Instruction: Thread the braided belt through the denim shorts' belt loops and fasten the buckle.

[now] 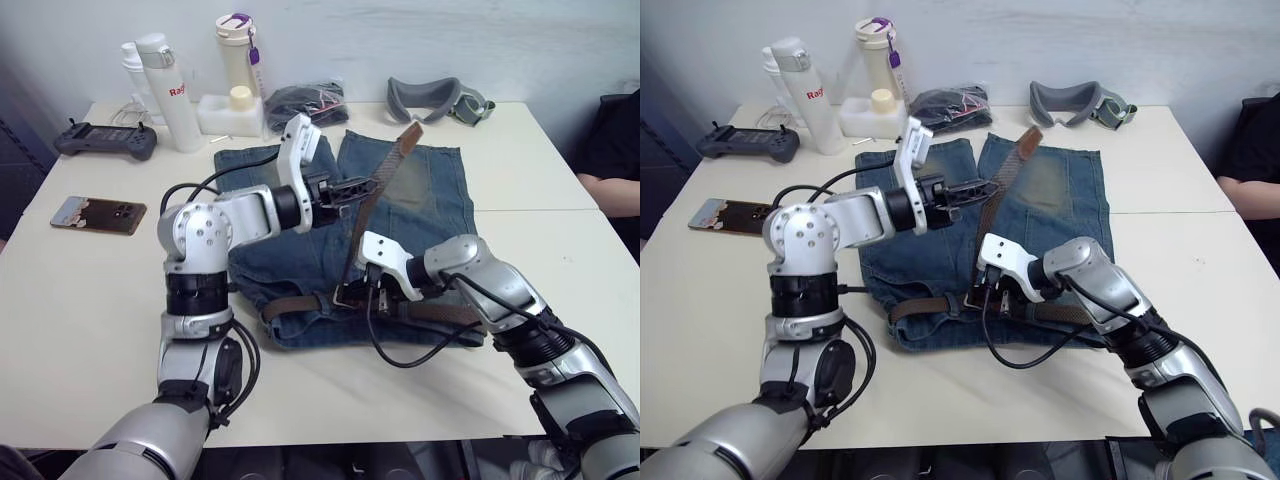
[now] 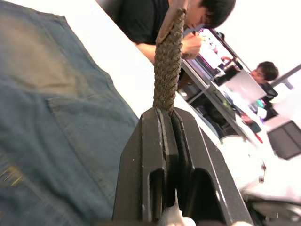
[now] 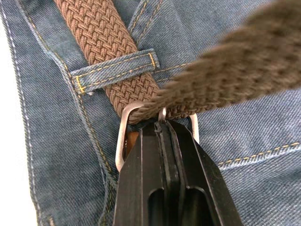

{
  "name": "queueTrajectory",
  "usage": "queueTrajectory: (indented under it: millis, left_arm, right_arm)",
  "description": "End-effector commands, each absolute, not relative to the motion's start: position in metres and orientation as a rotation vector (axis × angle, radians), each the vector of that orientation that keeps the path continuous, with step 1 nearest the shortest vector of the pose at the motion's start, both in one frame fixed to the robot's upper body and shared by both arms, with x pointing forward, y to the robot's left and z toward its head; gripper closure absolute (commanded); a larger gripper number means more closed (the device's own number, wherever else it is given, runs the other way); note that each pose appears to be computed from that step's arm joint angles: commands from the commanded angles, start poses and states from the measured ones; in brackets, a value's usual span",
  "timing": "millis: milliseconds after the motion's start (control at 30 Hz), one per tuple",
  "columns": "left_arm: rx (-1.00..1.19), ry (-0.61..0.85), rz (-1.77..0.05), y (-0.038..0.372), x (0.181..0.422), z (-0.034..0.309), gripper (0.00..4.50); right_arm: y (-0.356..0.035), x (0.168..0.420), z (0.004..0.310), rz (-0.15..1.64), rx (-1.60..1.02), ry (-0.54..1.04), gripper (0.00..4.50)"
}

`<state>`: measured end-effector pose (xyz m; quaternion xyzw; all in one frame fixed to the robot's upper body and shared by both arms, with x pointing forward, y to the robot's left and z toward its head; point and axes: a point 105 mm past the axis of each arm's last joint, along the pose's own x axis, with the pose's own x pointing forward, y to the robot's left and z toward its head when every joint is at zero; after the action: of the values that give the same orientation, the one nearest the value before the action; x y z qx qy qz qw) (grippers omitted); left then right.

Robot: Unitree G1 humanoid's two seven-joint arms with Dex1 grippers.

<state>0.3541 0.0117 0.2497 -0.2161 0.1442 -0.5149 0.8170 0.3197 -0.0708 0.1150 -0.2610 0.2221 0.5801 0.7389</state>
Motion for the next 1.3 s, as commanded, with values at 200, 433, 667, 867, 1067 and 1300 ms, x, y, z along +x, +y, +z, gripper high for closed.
queueTrajectory:
  millis: [200, 433, 667, 867, 1067, 1300]
  left_arm:
    - [-0.369, 0.137, -1.326, -0.03, 0.338, 0.297, 4.5]
    - [-0.331, 0.184, -1.375, -0.05, 0.34, 0.284, 4.5]
    - [-0.337, 0.239, -1.454, -0.079, 0.337, 0.28, 4.5]
    - [-0.369, 0.406, -1.541, -0.109, 0.316, 0.254, 4.5]
    - [-0.553, 0.325, -1.628, -0.12, 0.314, 0.313, 4.5]
    - [-0.669, 0.142, -1.704, -0.112, 0.313, 0.398, 4.5]
  right_arm:
    - [-0.077, 0.274, 0.038, 1.315, -0.636, 0.717, 4.47]
    - [-0.076, 0.27, 0.039, 1.315, -0.695, 0.691, 4.47]
    - [-0.069, 0.267, 0.037, 1.366, -0.793, 0.638, 4.47]
    - [-0.064, 0.262, 0.039, 1.421, -0.863, 0.579, 4.47]
    - [-0.063, 0.256, 0.039, 1.444, -0.853, 0.576, 4.47]
    - [-0.058, 0.254, 0.038, 1.449, -0.805, 0.589, 4.47]
